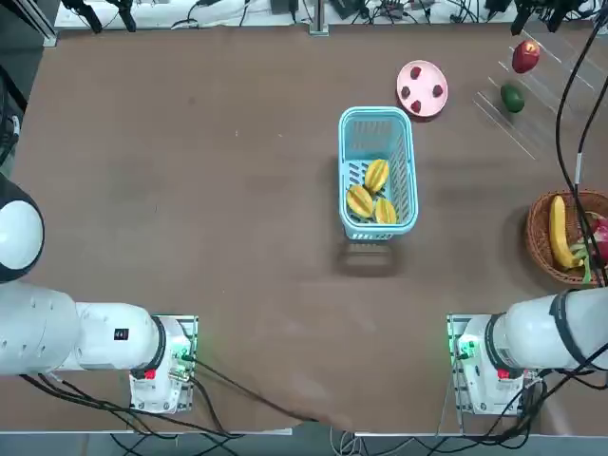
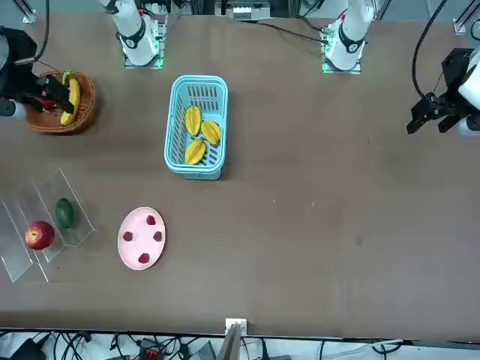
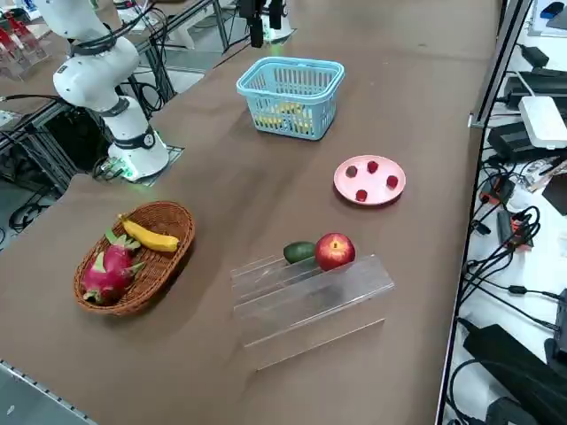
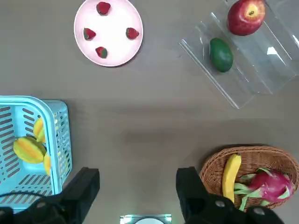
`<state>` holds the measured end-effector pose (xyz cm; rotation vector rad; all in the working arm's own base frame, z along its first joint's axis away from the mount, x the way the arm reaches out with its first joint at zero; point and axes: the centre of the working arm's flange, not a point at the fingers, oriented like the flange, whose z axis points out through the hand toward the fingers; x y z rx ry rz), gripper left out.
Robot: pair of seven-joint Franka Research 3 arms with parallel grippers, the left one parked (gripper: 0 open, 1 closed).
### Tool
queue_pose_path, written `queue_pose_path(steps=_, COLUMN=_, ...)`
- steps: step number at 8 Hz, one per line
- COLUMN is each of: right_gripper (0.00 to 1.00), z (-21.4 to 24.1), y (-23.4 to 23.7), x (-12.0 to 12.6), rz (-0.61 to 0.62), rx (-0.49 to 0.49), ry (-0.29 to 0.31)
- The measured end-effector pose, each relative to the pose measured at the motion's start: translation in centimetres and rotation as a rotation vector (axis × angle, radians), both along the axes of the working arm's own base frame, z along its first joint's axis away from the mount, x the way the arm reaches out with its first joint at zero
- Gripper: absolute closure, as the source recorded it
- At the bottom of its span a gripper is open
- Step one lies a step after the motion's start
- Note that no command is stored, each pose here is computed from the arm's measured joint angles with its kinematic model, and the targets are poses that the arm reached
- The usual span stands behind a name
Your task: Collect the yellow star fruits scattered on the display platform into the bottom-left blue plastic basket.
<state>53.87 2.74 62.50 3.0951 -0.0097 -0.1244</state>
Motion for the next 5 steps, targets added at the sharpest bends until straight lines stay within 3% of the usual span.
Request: queue_pose_path(steps=5, right_gripper=0.0, z=0.0, y=-0.71, x=0.09, rz=-0.013, rx=-0.001, ry=0.0)
